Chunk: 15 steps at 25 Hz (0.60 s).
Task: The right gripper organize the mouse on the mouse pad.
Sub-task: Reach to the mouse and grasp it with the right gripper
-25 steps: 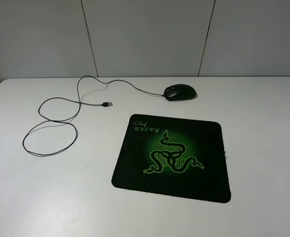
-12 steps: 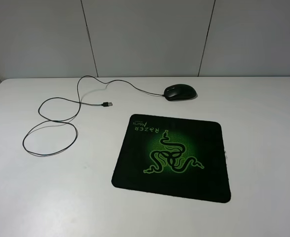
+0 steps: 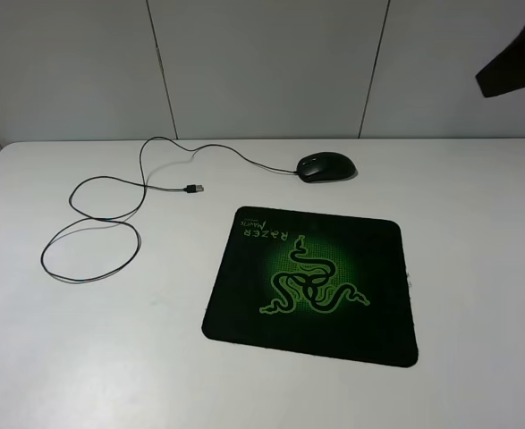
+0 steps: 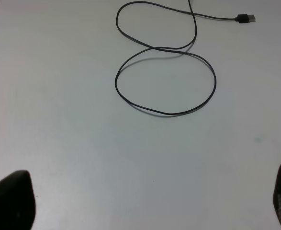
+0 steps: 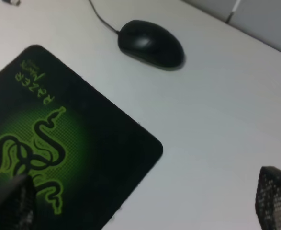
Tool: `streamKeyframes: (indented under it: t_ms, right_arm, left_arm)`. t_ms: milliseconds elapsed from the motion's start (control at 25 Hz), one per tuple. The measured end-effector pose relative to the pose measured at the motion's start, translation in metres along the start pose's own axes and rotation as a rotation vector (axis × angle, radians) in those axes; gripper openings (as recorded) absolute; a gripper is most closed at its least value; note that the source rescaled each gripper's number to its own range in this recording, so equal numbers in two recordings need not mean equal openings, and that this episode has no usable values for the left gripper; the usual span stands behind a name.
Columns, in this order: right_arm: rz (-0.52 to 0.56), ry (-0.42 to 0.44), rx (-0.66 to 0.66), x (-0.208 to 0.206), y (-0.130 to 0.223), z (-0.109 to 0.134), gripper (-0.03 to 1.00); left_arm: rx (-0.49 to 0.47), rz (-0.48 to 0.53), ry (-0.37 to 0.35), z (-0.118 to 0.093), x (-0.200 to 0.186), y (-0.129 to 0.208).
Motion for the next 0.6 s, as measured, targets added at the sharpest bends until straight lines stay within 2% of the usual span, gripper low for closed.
streamKeyframes:
  t_ms: [240, 600]
  right_arm:
    - [0.088, -0.061, -0.103, 0.062, -0.025, -0.015, 1.00]
    - [0.176, -0.122, -0.340, 0.152, -0.044, -0.011, 1.00]
  left_arm:
    - [0.000, 0.000, 0.000, 0.000, 0.000, 0.000]
    - [0.000, 0.000, 0.000, 0.000, 0.000, 0.000]
Point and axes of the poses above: a point on each arm's last joint axis where the gripper is mounted, x pointing out along that axis toward the gripper, z along the wrist's bending axis when the last joint is at zero, y = z × x, the point moved 4 cm from there along x, pointing out along that axis toward the gripper, and after that the axes turned 12 degrees about x, right-handed, at the moved point
